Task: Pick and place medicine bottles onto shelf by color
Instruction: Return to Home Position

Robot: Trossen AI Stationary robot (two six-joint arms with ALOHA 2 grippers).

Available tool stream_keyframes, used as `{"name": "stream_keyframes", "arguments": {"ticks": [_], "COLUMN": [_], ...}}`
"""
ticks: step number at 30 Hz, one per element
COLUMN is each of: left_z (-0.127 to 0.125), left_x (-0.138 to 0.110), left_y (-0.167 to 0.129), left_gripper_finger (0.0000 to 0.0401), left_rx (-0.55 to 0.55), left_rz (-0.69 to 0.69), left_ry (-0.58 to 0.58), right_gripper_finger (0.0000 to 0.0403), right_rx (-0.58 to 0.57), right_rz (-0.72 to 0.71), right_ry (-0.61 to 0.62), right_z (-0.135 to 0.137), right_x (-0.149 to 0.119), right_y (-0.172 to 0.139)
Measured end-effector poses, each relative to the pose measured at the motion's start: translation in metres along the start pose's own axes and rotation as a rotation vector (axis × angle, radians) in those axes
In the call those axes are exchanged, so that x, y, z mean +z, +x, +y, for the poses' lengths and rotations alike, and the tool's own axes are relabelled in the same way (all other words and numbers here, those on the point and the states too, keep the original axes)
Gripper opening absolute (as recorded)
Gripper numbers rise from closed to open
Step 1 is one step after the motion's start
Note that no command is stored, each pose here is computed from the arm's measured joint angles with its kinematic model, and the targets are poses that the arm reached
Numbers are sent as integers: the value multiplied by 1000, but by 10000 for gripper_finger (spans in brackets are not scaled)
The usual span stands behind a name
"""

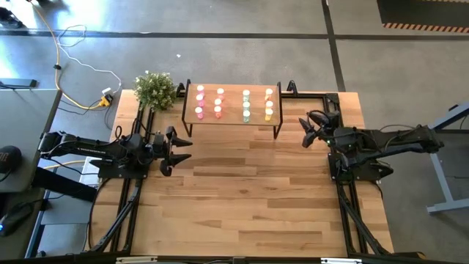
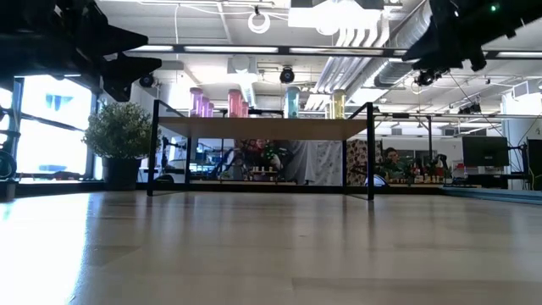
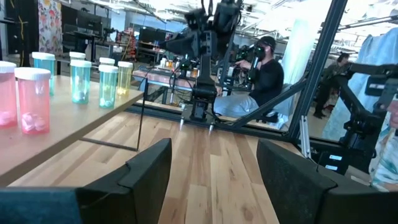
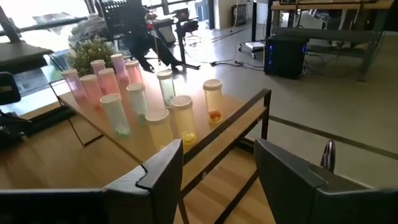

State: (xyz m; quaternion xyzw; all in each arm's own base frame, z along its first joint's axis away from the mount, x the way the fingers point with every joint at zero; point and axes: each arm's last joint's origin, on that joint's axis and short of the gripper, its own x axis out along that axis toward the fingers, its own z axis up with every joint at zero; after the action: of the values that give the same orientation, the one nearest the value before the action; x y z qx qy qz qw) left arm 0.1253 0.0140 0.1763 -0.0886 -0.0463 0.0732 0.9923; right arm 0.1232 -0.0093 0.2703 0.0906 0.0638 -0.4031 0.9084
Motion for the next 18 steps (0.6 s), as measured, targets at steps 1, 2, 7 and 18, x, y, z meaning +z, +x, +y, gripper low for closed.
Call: {"name": "stream_keyframes", "arguments": {"ticks": [1, 2, 7, 18], "left_z": [0, 0, 0, 0], "left_x": [0, 0, 0, 0], "left_y": [0, 0, 0, 0], "left_gripper_finger": [227, 227, 227, 227], "left_rx": [0, 0, 0, 0], "left_rz": [0, 0, 0, 1], "left_ry": [0, 0, 0, 0], "right_gripper_finger": [190, 190, 176, 92], "right_rx": [5, 12, 68, 158], "right_rz": [-7, -16, -32, -18], "right_ry": [11, 18, 14, -45], "right_z": [-3, -5, -12, -17], "right_x": [-5, -10, -29, -44], "right_y": [0, -1, -2, -4]}}
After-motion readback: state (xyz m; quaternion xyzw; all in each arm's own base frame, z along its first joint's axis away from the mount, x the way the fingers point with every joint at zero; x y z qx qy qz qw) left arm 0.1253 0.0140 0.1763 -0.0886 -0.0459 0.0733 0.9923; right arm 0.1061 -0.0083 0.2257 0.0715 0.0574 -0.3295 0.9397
